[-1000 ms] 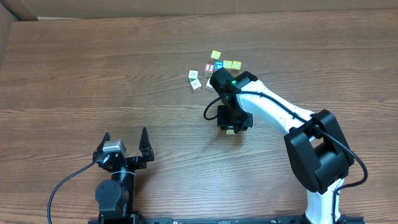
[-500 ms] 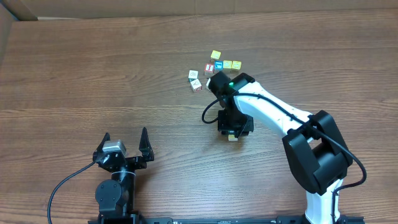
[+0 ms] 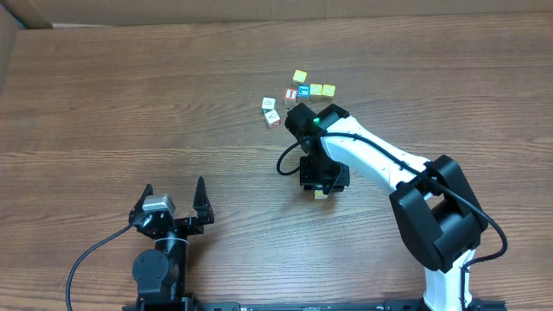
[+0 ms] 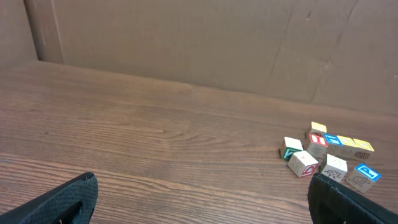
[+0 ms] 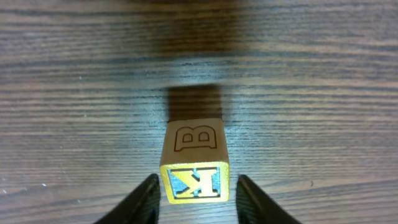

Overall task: Flip 5 blocks
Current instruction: 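Lower the rotated yellow block to the table and release it, then move the right gripper to the blue P block and grasp it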

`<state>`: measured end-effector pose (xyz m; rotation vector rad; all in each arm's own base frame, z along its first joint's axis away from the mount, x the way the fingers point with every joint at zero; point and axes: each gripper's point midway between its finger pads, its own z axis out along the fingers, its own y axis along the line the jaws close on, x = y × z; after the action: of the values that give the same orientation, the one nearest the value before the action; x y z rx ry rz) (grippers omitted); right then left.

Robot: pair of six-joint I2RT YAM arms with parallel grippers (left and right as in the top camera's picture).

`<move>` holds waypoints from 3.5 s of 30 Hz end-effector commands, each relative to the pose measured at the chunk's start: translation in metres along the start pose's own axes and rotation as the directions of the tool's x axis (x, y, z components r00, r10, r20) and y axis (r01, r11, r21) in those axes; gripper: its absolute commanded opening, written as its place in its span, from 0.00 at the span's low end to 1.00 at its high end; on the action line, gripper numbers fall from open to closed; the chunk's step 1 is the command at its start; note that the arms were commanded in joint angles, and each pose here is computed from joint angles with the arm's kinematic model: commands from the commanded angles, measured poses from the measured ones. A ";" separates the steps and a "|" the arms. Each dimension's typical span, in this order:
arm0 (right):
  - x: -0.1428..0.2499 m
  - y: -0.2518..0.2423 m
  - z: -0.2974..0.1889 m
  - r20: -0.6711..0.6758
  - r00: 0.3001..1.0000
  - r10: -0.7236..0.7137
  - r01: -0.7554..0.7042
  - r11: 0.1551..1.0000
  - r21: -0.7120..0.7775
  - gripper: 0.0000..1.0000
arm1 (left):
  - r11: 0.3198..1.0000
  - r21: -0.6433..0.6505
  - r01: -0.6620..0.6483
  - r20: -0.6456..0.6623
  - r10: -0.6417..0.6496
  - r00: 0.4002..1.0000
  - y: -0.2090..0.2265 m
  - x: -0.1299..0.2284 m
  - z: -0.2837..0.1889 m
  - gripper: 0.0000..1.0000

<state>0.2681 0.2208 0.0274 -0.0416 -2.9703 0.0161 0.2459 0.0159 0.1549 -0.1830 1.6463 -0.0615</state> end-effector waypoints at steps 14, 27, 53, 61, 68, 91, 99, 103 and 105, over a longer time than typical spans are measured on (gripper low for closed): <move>-0.037 0.002 -0.043 0.097 0.994 -0.041 0.051 0.994 -0.099 0.62 | 1.000 0.018 -0.019 0.006 0.019 1.000 -0.004 -0.001 0.000 1.00; -0.130 0.006 -0.084 0.407 0.884 -0.229 0.328 0.925 -0.194 0.91 | 1.000 0.018 -0.019 0.006 0.019 1.000 -0.004 -0.001 0.000 1.00; -0.170 0.009 -0.044 0.570 0.729 -0.378 0.482 0.875 -0.038 0.65 | 1.000 0.018 -0.019 0.006 0.019 1.000 -0.004 -0.001 0.000 1.00; -0.171 0.013 -0.030 0.598 0.710 -0.372 0.496 0.867 -0.050 0.63 | 1.000 0.018 -0.019 0.006 0.019 1.000 -0.004 -0.001 0.000 1.00; -0.175 0.014 -0.023 0.627 0.689 -0.364 0.500 0.865 -0.048 0.57 | 1.000 0.018 -0.019 0.006 0.019 1.000 -0.004 -0.001 0.000 1.00; -0.168 0.023 -0.023 0.618 0.718 -0.320 0.496 0.858 -0.133 0.32 | 1.000 0.018 -0.019 0.006 0.019 1.000 -0.004 -0.001 0.000 1.00; -0.168 0.023 -0.022 0.618 0.719 -0.319 0.495 0.858 -0.134 0.43 | 1.000 0.018 -0.019 0.006 0.019 1.000 -0.004 -0.001 0.000 1.00; -0.168 0.023 -0.022 0.618 0.718 -0.319 0.494 0.860 -0.131 0.43 | 1.000 0.018 -0.019 0.006 0.019 1.000 -0.004 -0.001 0.000 1.00; -0.169 0.022 -0.022 0.619 0.718 -0.319 0.491 0.862 -0.125 0.43 | 1.000 0.019 -0.019 0.006 0.019 1.000 -0.004 -0.001 0.000 1.00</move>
<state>0.4409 0.2365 0.0232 0.7279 -3.4817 -0.5595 0.2459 0.0159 0.1549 -0.1830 1.6463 -0.0615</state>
